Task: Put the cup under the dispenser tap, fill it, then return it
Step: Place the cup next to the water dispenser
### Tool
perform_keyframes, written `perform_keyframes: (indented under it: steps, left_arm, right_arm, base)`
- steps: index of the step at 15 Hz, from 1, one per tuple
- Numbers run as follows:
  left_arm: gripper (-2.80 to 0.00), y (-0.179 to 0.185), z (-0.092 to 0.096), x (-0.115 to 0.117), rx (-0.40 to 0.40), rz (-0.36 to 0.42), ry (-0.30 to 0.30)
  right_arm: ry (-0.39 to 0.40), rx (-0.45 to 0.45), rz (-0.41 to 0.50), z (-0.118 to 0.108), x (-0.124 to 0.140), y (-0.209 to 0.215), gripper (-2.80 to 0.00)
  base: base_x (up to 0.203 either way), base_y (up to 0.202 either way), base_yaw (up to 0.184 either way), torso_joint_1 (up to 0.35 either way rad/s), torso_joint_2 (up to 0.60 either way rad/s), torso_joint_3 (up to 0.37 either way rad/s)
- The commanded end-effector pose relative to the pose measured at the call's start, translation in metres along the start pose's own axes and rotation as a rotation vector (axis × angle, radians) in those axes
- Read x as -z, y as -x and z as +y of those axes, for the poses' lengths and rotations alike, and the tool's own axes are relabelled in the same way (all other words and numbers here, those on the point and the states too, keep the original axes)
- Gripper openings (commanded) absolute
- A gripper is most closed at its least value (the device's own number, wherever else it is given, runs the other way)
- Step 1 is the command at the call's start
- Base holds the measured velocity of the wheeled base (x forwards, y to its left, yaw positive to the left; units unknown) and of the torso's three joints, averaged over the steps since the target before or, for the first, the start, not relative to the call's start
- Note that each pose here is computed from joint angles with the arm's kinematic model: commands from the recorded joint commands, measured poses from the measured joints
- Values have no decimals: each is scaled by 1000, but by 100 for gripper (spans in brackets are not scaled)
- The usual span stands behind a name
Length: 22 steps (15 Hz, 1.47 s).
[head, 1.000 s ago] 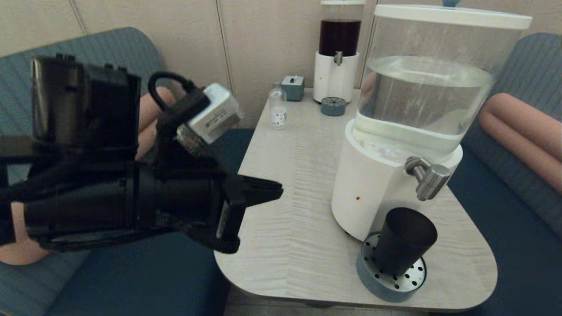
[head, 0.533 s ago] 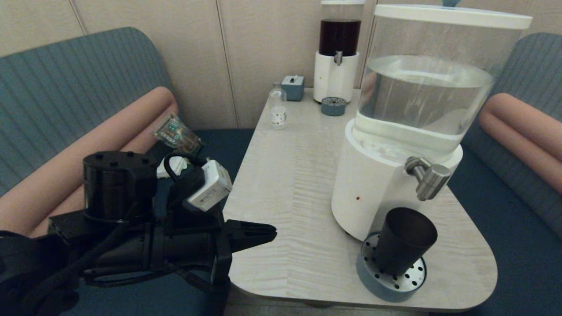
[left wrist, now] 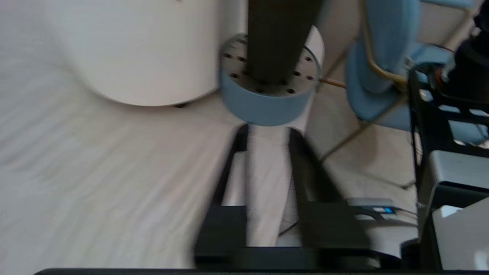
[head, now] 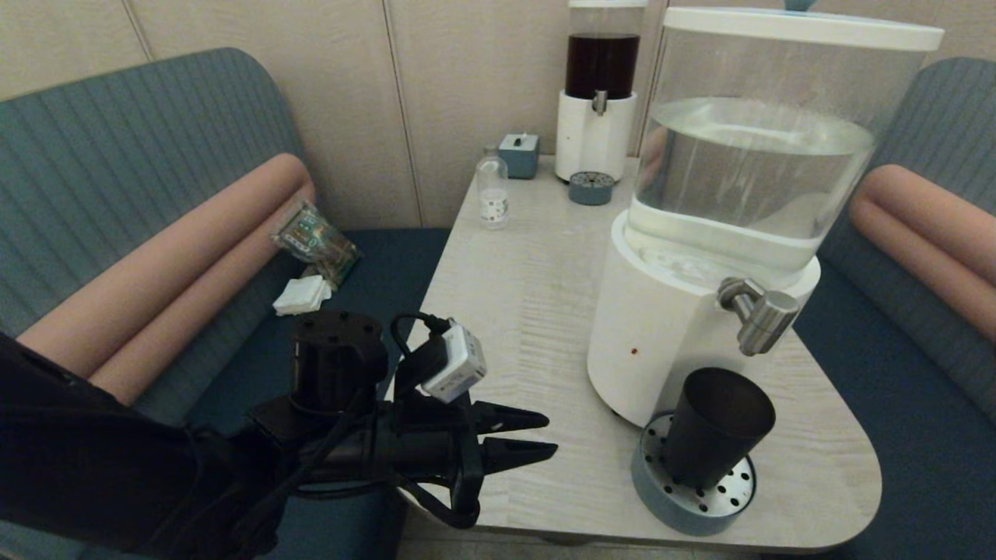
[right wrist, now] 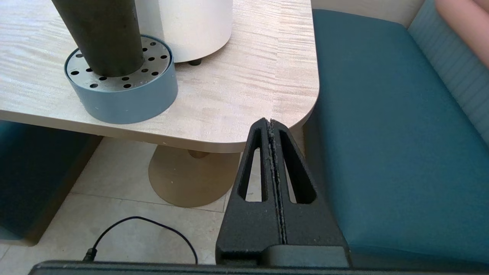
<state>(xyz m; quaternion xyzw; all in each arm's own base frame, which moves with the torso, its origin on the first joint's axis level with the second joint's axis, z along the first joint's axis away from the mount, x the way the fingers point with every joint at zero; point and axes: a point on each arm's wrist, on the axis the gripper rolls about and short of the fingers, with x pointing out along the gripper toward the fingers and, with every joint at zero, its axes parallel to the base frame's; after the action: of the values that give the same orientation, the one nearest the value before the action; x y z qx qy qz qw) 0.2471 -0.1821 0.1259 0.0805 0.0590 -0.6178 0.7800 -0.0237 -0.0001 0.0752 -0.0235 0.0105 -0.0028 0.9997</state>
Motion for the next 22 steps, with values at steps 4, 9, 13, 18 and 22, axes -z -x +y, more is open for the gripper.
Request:
perform_keyframes:
  steps: [4, 9, 13, 18, 22]
  left_arm:
    - [0, -39, -2, 7, 63, -62, -40]
    - [0, -67, -2, 0, 92, -163, -15]
    - [0, -81, 3, 0, 83, -178, -27]
    - [0, -96, 0, 10, 109, -162, -15]
    - [0, -115, 5, 17, 112, -167, -18]
  right_arm:
    - [1, 0, 1, 0, 0, 0, -280]
    - [1, 0, 1, 0, 0, 0, -280]
    - [1, 0, 1, 0, 0, 0, -280]
    - [1, 0, 1, 0, 0, 0, -280]
    - [1, 0, 1, 0, 0, 0, -280]
  base:
    - [0, 0, 0, 0, 0, 0]
    - [0, 0, 0, 0, 0, 0]
    - [0, 0, 0, 0, 0, 0]
    - [0, 0, 0, 0, 0, 0]
    - [0, 0, 0, 0, 0, 0]
